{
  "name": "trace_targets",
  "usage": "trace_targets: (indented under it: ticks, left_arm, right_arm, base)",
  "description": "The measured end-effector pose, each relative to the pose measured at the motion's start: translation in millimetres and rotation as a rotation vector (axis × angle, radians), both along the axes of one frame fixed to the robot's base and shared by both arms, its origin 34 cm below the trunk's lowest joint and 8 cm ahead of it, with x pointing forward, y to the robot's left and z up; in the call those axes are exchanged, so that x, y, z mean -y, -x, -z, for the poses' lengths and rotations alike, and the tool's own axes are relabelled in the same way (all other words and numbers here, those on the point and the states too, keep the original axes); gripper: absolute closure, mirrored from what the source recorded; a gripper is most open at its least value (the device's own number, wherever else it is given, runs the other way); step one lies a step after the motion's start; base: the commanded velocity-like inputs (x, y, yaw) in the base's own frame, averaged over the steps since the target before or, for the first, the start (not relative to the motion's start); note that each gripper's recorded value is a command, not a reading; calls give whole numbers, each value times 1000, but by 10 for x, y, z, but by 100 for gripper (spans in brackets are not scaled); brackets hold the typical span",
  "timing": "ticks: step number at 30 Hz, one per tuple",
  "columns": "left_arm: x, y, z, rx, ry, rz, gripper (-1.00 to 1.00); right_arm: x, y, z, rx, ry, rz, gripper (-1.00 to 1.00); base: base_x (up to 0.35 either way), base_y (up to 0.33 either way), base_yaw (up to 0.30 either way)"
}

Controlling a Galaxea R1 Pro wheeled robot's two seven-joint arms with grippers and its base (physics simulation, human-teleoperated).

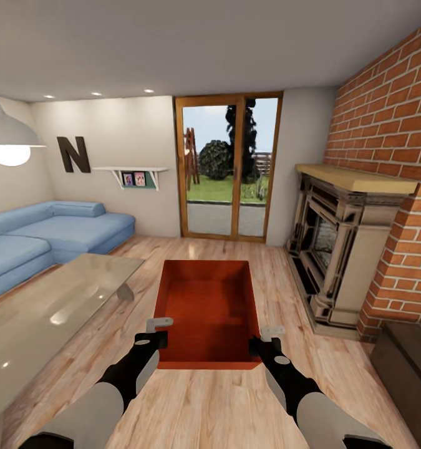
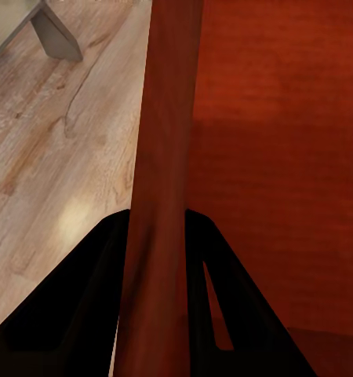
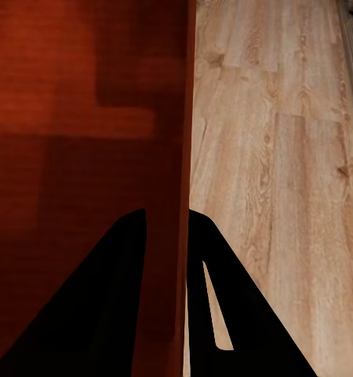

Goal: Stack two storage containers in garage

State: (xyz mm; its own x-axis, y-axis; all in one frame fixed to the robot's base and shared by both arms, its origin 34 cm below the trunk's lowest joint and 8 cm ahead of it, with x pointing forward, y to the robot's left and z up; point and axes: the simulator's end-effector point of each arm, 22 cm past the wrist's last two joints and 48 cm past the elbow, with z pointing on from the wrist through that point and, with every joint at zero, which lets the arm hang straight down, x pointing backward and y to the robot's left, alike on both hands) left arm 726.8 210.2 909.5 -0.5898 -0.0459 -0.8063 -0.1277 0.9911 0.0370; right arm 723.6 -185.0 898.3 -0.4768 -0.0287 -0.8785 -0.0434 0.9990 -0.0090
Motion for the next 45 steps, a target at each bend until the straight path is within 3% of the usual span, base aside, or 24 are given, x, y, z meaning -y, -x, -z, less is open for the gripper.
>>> trace_targets:
  ticks: [27, 45]
  left_arm:
    - [0, -28, -259, 42, 0, 0, 100]
    - [0, -30, -271, 44, 0, 0, 100]
  right_arm:
    - [0, -32, -258, 43, 0, 0, 100]
    - [0, -34, -268, 44, -1, 1, 100]
  base:
    - [0, 0, 0]
    - [0, 0, 0]
